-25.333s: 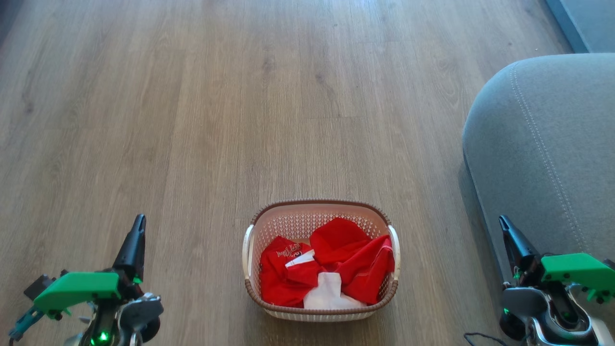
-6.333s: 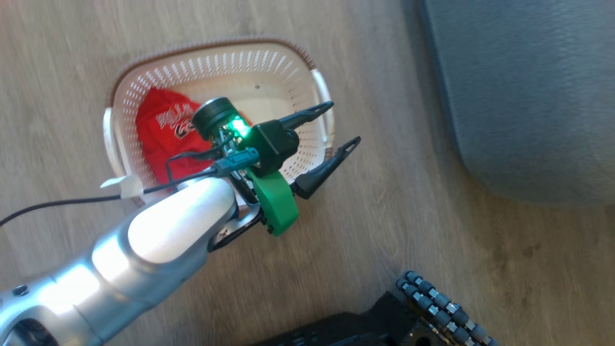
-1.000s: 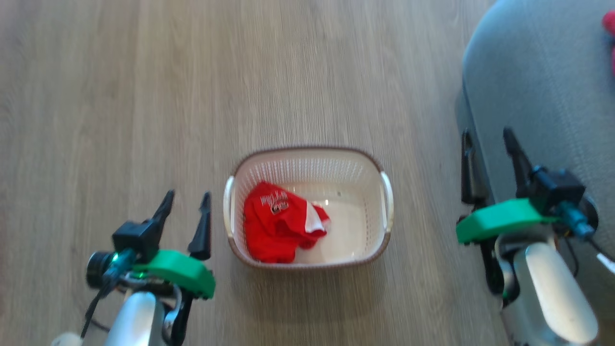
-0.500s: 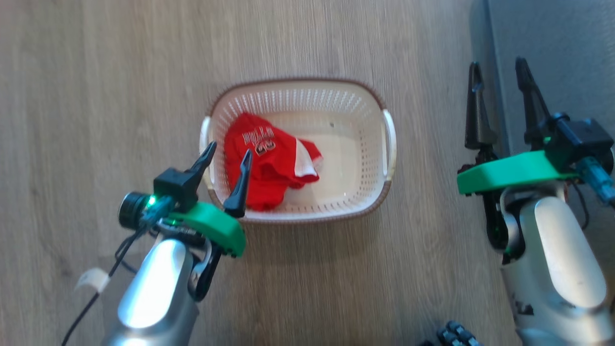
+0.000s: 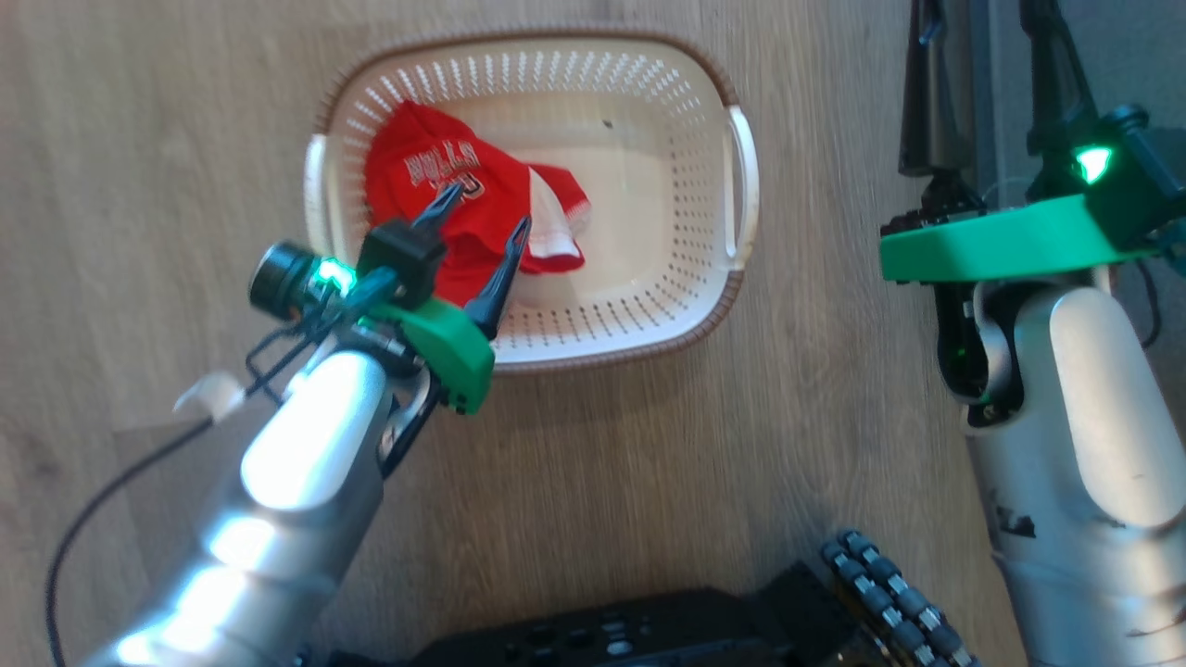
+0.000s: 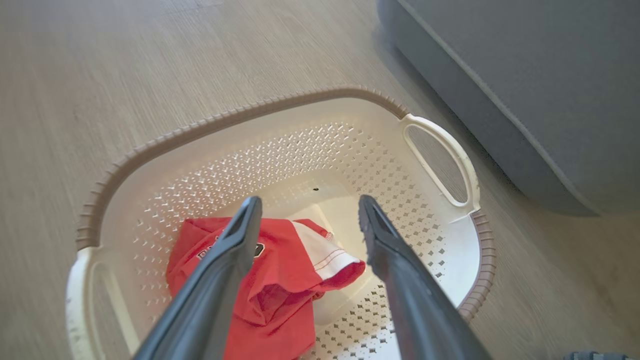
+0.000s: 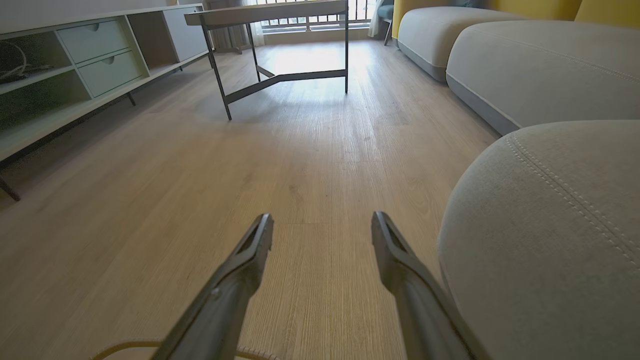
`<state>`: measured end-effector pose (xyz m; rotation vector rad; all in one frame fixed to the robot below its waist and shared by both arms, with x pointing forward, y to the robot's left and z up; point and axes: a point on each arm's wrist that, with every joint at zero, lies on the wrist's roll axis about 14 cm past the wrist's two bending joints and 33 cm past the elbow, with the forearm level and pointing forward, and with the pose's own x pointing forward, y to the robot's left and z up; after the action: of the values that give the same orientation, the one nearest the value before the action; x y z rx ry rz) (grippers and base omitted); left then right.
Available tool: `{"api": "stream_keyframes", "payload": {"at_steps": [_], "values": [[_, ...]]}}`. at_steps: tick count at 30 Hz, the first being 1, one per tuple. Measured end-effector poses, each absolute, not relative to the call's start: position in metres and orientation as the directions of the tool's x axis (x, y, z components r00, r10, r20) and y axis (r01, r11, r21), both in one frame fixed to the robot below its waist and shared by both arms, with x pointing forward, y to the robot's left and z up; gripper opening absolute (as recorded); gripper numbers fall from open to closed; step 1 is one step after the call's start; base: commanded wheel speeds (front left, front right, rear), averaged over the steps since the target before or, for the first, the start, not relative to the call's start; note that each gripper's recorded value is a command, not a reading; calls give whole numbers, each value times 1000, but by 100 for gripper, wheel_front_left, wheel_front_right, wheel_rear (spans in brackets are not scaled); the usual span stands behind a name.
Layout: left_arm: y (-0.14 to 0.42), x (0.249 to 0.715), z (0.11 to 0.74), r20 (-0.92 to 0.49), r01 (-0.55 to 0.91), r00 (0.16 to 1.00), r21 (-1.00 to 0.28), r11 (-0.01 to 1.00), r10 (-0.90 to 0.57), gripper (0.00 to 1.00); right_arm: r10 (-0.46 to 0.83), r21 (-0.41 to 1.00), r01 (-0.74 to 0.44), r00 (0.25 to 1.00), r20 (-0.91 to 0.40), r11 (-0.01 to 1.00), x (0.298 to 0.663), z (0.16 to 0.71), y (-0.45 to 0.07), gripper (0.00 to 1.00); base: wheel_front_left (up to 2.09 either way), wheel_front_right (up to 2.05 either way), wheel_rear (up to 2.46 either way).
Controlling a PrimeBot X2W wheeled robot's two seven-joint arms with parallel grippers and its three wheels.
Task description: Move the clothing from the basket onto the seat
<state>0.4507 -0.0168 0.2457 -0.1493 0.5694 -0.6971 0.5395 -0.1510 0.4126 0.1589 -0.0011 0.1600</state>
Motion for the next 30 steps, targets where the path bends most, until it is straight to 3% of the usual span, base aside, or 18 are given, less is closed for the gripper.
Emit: {"api": "stream_keyframes", "payload": {"at_steps": [10, 19, 24, 30], "values": [[-55, 439, 184, -547, 783, 375, -245, 572, -748, 100, 153, 165, -146, 988, -25, 975, 548, 384, -159, 100, 0, 0, 0], [-65, 414, 133, -659, 903, 164, -199, 380, -734, 100, 123, 175, -108, 989, -78, 979, 546, 359, -174, 100, 0, 0, 0], [-61, 406, 109, -711, 940, 88, -173, 294, -698, 100, 112, 188, -92, 988, -102, 978, 544, 348, -179, 100, 0, 0, 0], [-53, 419, 85, -755, 954, 75, -135, 267, -651, 100, 87, 195, -61, 988, -127, 979, 540, 339, -189, 100, 0, 0, 0]]}}
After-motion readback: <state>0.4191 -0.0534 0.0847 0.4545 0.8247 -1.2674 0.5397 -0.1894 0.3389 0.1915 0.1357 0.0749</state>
